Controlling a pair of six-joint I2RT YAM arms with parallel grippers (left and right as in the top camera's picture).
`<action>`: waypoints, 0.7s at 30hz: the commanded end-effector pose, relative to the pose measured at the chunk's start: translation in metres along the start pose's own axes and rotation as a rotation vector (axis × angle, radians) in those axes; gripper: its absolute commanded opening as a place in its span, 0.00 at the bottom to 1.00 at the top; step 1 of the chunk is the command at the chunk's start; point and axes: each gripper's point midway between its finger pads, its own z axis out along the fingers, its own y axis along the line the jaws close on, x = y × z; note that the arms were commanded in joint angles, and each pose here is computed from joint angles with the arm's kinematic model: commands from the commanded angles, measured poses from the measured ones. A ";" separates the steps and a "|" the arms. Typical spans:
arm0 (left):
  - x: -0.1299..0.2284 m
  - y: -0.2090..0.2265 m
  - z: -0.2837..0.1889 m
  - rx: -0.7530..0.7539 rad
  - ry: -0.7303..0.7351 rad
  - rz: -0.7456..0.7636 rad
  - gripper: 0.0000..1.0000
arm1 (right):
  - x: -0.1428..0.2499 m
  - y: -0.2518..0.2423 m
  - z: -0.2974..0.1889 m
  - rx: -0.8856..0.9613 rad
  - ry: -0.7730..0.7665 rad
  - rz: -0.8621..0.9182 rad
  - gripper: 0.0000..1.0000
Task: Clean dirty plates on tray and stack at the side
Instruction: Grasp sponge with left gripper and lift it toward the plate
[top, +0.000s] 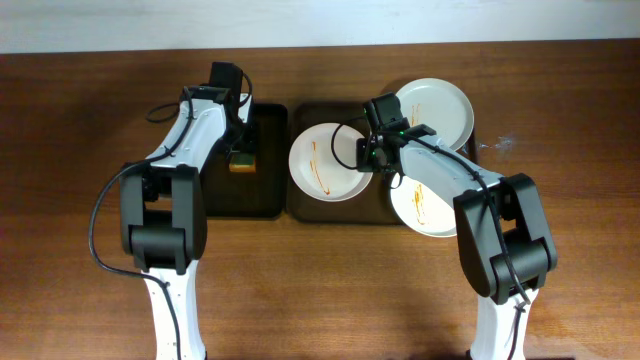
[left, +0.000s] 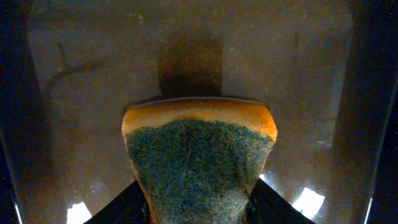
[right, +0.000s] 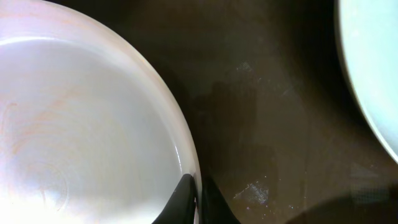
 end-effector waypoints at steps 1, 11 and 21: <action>0.007 0.000 0.013 -0.012 0.031 -0.002 0.42 | 0.020 0.003 0.016 -0.005 0.062 -0.013 0.04; 0.002 -0.010 -0.051 0.010 0.029 0.039 0.00 | 0.025 0.007 0.015 -0.032 0.083 -0.012 0.04; 0.008 -0.065 -0.086 0.304 0.019 0.124 0.00 | 0.035 0.002 0.006 -0.247 0.207 0.105 0.04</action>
